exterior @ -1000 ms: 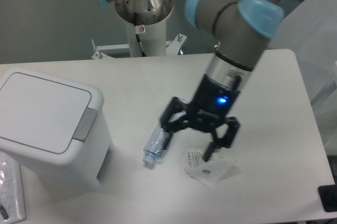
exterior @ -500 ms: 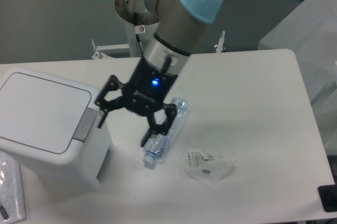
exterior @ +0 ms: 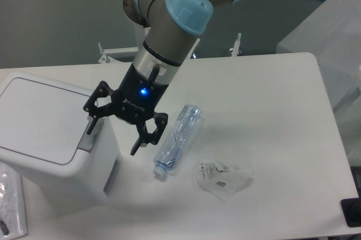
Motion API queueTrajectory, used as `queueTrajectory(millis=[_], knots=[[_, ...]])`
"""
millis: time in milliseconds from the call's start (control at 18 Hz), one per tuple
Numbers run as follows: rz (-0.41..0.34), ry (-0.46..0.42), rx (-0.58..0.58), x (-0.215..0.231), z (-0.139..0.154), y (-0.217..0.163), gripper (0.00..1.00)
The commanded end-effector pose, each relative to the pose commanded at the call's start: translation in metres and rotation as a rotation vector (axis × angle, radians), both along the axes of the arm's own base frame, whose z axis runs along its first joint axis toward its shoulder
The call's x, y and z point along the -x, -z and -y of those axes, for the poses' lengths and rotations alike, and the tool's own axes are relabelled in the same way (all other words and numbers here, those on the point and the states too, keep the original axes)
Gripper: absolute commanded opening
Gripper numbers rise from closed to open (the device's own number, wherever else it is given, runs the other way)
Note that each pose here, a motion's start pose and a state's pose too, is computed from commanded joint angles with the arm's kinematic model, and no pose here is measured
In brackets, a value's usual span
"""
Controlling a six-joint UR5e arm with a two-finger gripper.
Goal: Open the trash can
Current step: 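Push the gripper finger against the lid edge to flip it open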
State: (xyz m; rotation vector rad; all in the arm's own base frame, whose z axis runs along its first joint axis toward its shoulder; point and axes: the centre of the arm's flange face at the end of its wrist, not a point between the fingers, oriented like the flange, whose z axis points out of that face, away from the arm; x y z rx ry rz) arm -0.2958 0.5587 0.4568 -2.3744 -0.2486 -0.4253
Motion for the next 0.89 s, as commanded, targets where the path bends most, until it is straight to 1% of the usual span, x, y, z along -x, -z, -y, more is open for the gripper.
queueTrajectory(millis=[167,333,611,722,889], knots=[[0.006,-0.001,0.009,0.0,0.001,0.007,1.0],[-0.022,-0.009,0.038,-0.002,-0.001,0.01,1.0],[-0.018,-0.005,0.047,-0.004,-0.003,0.014,1.0],[-0.023,-0.012,0.037,-0.002,-0.004,0.005,1.0],[-0.049,-0.02,-0.001,0.003,-0.007,-0.022,1.0]])
